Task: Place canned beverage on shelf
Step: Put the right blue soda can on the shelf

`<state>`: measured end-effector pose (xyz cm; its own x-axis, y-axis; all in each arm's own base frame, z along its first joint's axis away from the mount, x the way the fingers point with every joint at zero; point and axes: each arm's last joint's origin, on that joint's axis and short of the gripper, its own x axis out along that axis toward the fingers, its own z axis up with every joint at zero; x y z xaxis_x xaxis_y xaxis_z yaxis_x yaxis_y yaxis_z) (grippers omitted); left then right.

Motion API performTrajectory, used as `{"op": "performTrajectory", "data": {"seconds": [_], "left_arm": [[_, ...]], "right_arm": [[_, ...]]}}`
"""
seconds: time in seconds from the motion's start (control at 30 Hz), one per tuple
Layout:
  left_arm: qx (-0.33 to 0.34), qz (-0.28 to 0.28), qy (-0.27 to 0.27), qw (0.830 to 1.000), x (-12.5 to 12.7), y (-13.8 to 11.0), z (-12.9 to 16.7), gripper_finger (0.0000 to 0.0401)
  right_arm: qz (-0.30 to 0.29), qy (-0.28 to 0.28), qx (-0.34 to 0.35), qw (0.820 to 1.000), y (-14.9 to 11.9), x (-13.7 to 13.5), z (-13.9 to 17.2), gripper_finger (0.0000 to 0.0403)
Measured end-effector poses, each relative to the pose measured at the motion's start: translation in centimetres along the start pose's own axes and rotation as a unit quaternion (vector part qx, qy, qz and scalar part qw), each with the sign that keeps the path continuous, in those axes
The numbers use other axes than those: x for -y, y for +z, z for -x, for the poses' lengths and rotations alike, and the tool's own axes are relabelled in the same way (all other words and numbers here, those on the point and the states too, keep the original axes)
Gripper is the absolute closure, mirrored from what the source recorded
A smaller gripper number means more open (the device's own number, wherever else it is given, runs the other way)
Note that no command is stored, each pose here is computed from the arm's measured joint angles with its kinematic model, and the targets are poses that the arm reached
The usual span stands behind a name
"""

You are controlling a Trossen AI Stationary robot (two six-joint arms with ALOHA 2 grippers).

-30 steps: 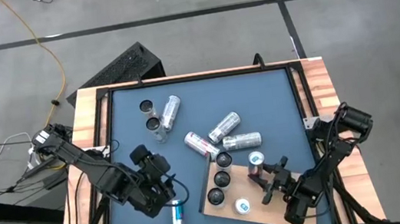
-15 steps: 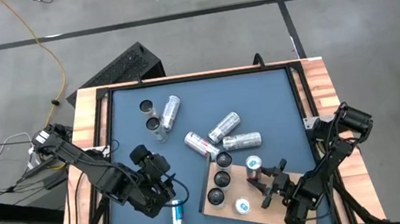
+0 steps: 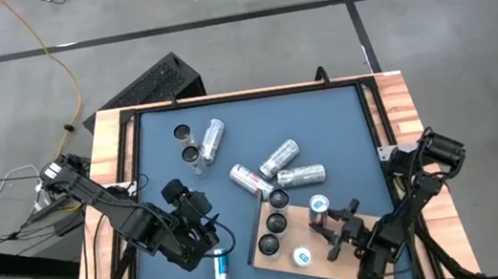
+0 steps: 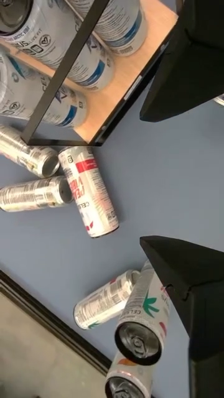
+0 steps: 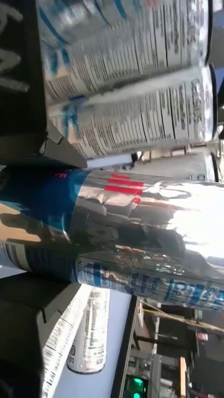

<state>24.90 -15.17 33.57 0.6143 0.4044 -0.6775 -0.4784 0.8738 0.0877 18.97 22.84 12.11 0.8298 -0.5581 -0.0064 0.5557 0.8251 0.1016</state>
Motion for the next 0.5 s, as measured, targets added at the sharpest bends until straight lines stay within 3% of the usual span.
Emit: {"op": "performTrajectory", "data": {"seconds": [0.13, 0.5], "left_arm": [[0.002, 0.002, -0.001, 1.0, 0.0, 0.0, 0.0, 0.0098], [0.007, 0.006, 0.005, 1.0, -0.1, 0.2, -0.2, 0.0098]], "right_arm": [[-0.001, 0.017, -0.036, 0.999, 0.0, -0.5, 0.0, 0.0217], [0.071, 0.068, -0.098, 0.99, 0.6, -2.0, -1.9, 0.0217]]}}
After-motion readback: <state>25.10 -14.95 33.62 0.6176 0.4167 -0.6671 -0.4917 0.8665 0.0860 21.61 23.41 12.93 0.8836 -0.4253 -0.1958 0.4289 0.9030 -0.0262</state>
